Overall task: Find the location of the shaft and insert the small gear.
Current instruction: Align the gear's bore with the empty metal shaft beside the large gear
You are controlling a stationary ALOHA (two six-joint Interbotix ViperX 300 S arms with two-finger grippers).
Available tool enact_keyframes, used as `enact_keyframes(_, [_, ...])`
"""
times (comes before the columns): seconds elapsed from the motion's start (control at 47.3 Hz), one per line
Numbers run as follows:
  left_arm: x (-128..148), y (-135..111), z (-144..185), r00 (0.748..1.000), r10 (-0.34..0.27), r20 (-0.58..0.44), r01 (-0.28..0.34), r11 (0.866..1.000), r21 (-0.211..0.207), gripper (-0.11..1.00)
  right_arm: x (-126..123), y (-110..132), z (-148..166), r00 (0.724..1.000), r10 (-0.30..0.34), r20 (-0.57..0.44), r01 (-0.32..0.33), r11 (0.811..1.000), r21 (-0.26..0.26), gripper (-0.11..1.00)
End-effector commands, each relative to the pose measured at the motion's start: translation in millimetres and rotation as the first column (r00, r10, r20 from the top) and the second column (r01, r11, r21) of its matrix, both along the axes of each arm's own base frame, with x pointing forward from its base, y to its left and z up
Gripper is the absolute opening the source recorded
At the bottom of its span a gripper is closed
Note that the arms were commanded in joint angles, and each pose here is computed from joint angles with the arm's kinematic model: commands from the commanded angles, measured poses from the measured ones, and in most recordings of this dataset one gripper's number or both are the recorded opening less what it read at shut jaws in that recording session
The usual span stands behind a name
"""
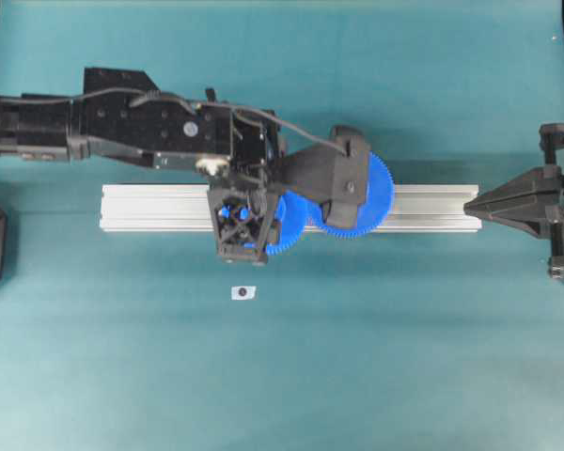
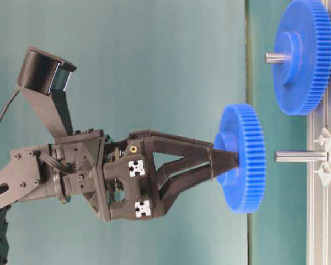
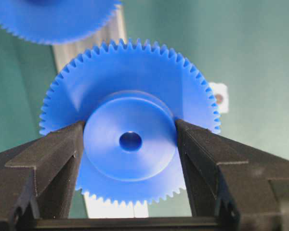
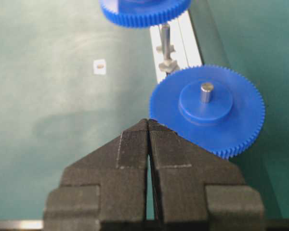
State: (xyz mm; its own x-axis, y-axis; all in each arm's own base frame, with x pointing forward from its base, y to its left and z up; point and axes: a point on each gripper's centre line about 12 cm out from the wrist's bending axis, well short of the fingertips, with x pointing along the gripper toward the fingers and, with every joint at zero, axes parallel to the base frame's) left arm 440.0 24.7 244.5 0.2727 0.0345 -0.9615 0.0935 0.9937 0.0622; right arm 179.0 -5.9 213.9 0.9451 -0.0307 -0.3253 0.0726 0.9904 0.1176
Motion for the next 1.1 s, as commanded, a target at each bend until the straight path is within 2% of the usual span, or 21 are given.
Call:
enact_keyframes(0.0, [0,4,23,0.997,0.002,0.073,-0.003,1.000,0.008,0.64,2,0,4,1.000,-0.004,0.012,0.004,1.000,0.007,-0.02])
enact_keyframes(0.656, [5,6,-7,1.000,0.010,0.018,-0.010,1.000,0.001,0.64,2,0,4,1.000,-0.005,0.013,0.005,1.000,0.008,-0.02])
enact_keyframes(1.078, [5,11,-17,0.999,0.021,0.032,-0.021,1.000,0.002,0.64,2,0,4,1.000,-0.004,0.014,0.004,1.000,0.007,-0.02])
